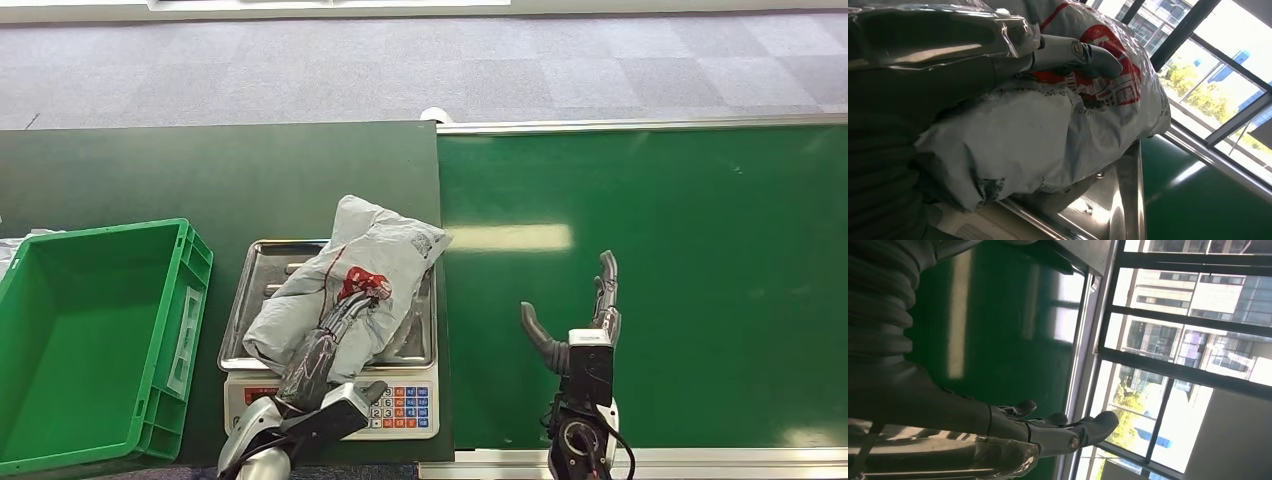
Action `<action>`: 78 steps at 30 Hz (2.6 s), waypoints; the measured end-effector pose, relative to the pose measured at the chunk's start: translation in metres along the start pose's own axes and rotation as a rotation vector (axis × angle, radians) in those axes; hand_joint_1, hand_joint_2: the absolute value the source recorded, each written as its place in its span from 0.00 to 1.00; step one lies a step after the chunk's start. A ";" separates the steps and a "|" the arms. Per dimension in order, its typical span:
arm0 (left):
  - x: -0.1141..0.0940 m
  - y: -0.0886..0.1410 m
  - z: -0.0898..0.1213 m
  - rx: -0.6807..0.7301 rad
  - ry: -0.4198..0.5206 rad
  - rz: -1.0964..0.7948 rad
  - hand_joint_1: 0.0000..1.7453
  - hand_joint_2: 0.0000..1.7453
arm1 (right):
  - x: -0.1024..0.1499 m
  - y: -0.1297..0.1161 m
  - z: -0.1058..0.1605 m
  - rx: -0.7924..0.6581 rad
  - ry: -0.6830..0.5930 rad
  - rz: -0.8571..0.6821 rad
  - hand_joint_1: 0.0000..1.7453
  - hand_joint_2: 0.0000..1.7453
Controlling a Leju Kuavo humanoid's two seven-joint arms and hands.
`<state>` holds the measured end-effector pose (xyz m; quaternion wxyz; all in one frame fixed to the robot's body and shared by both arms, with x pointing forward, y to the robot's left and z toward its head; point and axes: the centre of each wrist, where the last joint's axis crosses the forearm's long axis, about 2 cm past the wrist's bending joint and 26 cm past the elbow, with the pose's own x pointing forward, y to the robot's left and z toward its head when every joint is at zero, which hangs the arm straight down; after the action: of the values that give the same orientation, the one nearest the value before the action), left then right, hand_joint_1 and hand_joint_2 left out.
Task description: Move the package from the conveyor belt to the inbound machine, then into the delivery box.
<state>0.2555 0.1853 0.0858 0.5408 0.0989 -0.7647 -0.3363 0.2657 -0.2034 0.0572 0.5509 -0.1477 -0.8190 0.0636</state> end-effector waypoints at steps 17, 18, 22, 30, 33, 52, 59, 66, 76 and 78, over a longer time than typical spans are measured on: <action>-0.005 -0.002 -0.006 -0.002 -0.015 0.046 0.00 1.00 | -0.007 0.000 0.006 0.017 0.043 0.011 0.00 1.00; -0.005 -0.002 -0.006 0.000 -0.020 0.050 0.00 1.00 | -0.008 0.000 0.006 0.018 0.044 0.011 0.00 1.00; -0.005 -0.002 -0.006 0.004 -0.026 0.058 0.00 1.00 | -0.008 0.000 0.007 0.017 0.048 0.011 0.00 1.00; -0.005 -0.001 -0.006 0.009 -0.038 0.080 0.09 1.00 | -0.010 -0.001 0.008 0.015 0.058 0.013 0.00 1.00; -0.006 -0.001 -0.006 0.009 -0.038 0.082 0.12 1.00 | -0.011 0.000 0.008 0.015 0.061 0.012 0.00 1.00; -0.007 -0.001 -0.003 0.011 -0.051 0.084 0.30 1.00 | -0.013 0.000 0.008 0.016 0.065 -0.038 0.00 1.00; -0.007 -0.001 -0.003 0.010 -0.053 0.085 0.32 1.00 | -0.013 0.000 0.008 0.018 0.065 -0.043 0.00 1.00; -0.007 -0.001 -0.003 0.009 -0.054 0.085 0.40 1.00 | -0.013 0.000 0.008 0.017 0.062 -0.049 0.00 1.00; -0.007 -0.001 -0.003 0.005 -0.062 0.087 1.00 1.00 | -0.013 0.000 0.008 0.016 0.061 -0.049 0.00 1.00; -0.007 -0.001 -0.003 0.004 -0.064 0.090 1.00 1.00 | -0.013 0.000 0.008 0.016 0.061 -0.048 0.00 1.00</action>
<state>0.2610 0.1868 0.0800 0.5303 0.0545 -0.7860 -0.3131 0.2633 -0.2071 0.0429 0.5780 -0.1254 -0.8047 0.0522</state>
